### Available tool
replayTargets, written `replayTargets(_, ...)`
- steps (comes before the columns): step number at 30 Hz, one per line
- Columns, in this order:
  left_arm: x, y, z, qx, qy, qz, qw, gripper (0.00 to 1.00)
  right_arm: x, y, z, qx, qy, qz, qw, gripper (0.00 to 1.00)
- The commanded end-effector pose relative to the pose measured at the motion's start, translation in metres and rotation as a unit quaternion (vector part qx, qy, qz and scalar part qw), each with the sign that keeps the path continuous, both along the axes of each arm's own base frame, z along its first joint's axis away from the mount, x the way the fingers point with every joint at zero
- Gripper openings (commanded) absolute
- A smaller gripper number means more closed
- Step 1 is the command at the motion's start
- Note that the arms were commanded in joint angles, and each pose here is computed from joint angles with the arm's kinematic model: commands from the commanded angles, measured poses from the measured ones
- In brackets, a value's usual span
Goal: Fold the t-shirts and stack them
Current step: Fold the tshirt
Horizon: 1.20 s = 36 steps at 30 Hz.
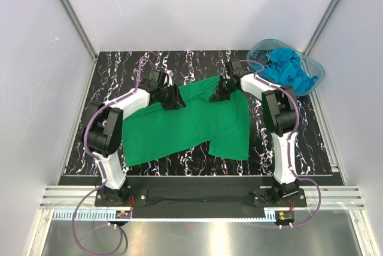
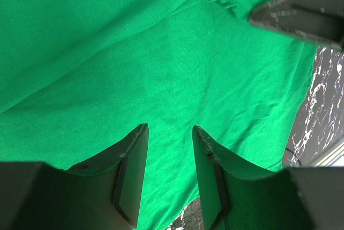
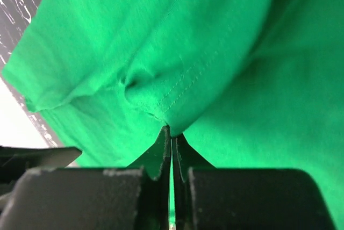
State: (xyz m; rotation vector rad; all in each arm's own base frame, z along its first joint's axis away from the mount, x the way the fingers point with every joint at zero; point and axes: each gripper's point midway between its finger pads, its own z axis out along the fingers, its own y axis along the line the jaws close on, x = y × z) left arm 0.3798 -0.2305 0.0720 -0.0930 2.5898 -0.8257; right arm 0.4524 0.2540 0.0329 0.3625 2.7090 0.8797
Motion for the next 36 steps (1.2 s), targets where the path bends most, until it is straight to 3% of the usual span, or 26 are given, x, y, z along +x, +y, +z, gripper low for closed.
replayTargets(1, 0.011, -0.008, 0.02, -0.024, -0.027, -0.003, 0.999, 0.43, -0.014, 0.008, 0.04, 0.035, 0.006, -0.015, 0.999, 0.0)
replayTargets(18, 0.023, -0.014, 0.024, -0.03, -0.024, -0.005, 0.999, 0.45, -0.044, 0.009, 0.022, 0.059, 0.072, -0.031, 0.995, 0.01)
replayTargets(21, 0.027, -0.02, 0.03, -0.041, -0.035, -0.01, 0.999, 0.45, -0.049, 0.011, 0.024, 0.065, 0.08, -0.024, 0.994, 0.12)
replayTargets(22, 0.029, -0.021, 0.031, -0.041, -0.038, -0.01, 0.998, 0.45, -0.047, 0.009, 0.028, 0.058, 0.069, -0.017, 0.996, 0.22)
replayTargets(28, 0.038, -0.041, 0.046, -0.058, -0.072, -0.018, 0.996, 0.47, -0.032, -0.033, 0.064, -0.045, -0.018, 0.003, 0.999, 0.42)
replayTargets(32, 0.048, -0.065, 0.056, -0.084, -0.105, -0.016, 0.991, 0.47, -0.012, -0.082, 0.078, -0.089, -0.048, -0.039, 0.994, 0.43)
replayTargets(36, 0.055, -0.097, 0.063, -0.125, -0.113, -0.015, 0.986, 0.48, 0.015, -0.121, 0.084, -0.079, -0.064, -0.077, 0.992, 0.43)
